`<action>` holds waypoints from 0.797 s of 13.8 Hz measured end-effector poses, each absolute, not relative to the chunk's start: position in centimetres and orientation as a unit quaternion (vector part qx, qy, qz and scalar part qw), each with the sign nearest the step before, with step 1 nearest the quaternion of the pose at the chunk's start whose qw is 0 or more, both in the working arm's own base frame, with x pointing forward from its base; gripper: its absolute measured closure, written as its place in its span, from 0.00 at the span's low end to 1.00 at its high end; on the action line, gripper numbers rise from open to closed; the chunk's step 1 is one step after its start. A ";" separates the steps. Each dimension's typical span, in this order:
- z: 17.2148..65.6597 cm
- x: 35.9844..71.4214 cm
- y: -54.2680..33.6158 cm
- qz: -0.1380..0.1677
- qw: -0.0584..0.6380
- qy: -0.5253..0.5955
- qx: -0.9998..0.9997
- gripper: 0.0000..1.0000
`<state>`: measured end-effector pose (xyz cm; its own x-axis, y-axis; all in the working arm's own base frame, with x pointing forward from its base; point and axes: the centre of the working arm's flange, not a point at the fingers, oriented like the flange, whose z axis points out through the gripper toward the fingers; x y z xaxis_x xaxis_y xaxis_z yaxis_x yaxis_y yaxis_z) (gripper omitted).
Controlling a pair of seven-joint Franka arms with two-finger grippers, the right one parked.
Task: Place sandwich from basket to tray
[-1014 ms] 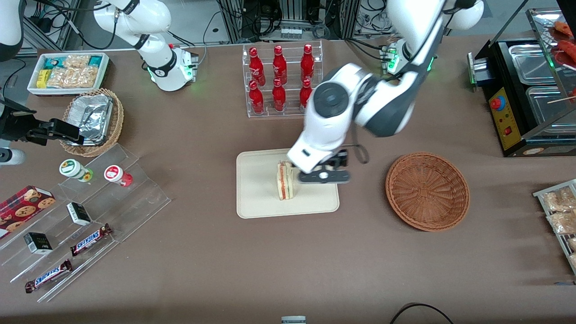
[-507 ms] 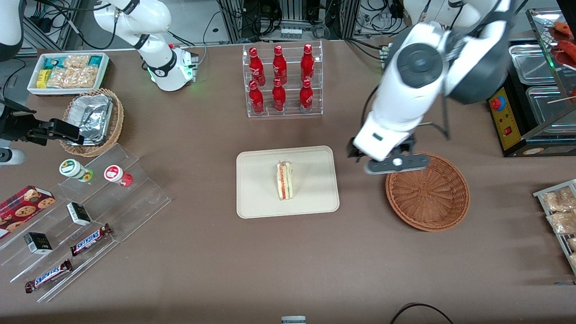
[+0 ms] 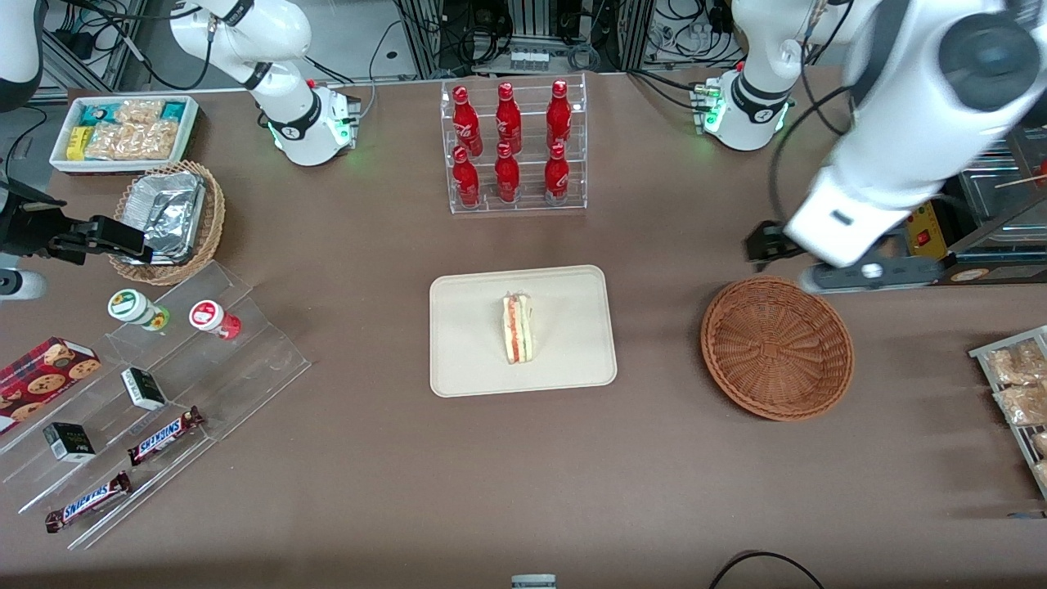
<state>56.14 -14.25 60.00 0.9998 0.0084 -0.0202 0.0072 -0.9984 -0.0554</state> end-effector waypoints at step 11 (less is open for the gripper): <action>57.0 56.3 -5.0 0.026 0.026 -0.015 -0.999 0.00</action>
